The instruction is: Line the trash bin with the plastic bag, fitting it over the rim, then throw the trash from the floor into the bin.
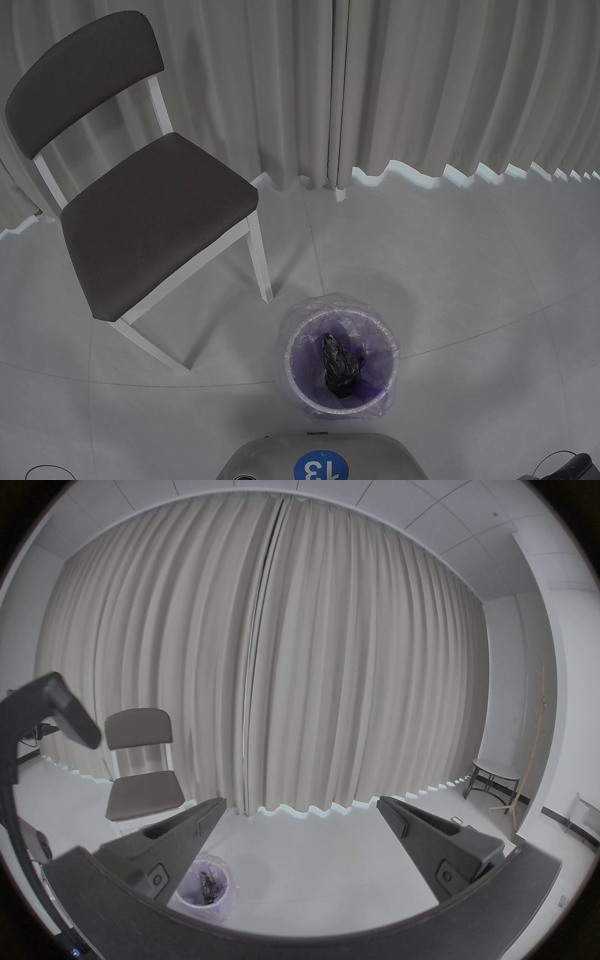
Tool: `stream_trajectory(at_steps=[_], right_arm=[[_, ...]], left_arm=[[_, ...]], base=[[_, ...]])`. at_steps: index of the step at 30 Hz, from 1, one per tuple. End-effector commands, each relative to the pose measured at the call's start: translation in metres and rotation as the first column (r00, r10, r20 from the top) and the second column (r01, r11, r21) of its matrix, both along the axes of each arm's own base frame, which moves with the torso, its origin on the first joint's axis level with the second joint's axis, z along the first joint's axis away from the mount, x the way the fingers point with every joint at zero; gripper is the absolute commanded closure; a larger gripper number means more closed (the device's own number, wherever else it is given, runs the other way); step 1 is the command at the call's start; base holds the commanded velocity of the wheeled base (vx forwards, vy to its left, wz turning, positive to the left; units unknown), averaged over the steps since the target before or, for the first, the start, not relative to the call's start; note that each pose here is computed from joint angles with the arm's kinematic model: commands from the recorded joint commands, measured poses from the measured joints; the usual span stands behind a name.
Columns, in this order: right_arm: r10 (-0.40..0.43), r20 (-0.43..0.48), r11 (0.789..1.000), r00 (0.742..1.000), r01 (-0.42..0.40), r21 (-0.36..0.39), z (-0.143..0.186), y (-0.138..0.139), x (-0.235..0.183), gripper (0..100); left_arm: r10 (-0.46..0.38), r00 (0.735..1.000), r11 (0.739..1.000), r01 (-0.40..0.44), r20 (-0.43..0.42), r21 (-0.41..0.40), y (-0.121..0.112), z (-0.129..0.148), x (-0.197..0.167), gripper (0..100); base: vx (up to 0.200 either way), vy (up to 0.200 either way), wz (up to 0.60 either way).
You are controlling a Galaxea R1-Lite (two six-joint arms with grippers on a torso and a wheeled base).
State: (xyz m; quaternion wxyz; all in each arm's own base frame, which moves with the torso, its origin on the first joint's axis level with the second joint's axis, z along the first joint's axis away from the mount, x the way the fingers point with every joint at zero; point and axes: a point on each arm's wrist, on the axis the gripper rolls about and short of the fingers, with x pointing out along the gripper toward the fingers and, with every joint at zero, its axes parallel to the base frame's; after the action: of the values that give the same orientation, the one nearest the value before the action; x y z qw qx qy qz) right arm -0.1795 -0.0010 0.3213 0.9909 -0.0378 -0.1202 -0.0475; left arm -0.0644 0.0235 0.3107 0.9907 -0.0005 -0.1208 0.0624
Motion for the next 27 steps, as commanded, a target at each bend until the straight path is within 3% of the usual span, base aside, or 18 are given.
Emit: stream_trajectory(at_steps=[1, 8, 12, 17, 20, 22, 25, 27], right_arm=[[0.025, 0.138, 1.000, 0.990, -0.023, -0.010, -0.026, 0.001, -0.058, 0], [0.041, 0.091, 0.999, 0.995, -0.040, -0.008, -0.073, 0.001, -0.083, 0], [0.087, 0.050, 0.996, 0.995, -0.086, -0.009, -0.106, 0.002, -0.080, 0], [0.114, -0.043, 0.990, 0.993, -0.110, 0.089, -0.115, 0.002, -0.056, 0], [0.122, -0.076, 0.987, 0.990, -0.113, 0.110, -0.115, 0.002, -0.034, 0], [0.123, -0.072, 0.987, 0.990, -0.114, 0.114, -0.115, 0.002, -0.020, 0], [0.120, -0.028, 0.987, 0.992, -0.116, 0.110, -0.113, 0.002, 0.015, 0], [0.115, 0.004, 0.988, 0.993, -0.115, 0.105, -0.117, 0.002, 0.039, 0]], left_arm=[[0.030, 0.989, 0.999, -0.025, 0.147, -0.034, 0.011, -0.015, -0.061, 0], [0.099, 0.986, 0.995, -0.098, 0.138, -0.016, 0.006, -0.041, -0.091, 0], [0.094, 0.986, 0.995, -0.091, 0.135, -0.031, 0.006, -0.056, -0.099, 0], [0.092, 0.983, 0.995, -0.085, 0.160, -0.047, 0.007, -0.053, -0.106, 0], [0.091, 0.984, 0.995, -0.084, 0.152, -0.053, 0.007, -0.054, -0.104, 0], [0.106, 0.983, 0.993, -0.097, 0.148, -0.069, 0.003, -0.055, -0.102, 0], [0.198, 0.974, 0.977, -0.187, 0.114, -0.104, -0.016, -0.066, -0.095, 0], [0.190, 0.976, 0.978, -0.179, 0.105, -0.104, -0.021, -0.077, -0.093, 0]], base=[[0.000, 0.000, 0.00], [0.000, 0.000, 0.00], [0.000, 0.000, 0.00], [0.000, 0.000, 0.00], [0.000, 0.000, 0.00], [0.000, 0.000, 0.00], [0.000, 0.000, 0.00], [0.000, 0.000, 0.00]])
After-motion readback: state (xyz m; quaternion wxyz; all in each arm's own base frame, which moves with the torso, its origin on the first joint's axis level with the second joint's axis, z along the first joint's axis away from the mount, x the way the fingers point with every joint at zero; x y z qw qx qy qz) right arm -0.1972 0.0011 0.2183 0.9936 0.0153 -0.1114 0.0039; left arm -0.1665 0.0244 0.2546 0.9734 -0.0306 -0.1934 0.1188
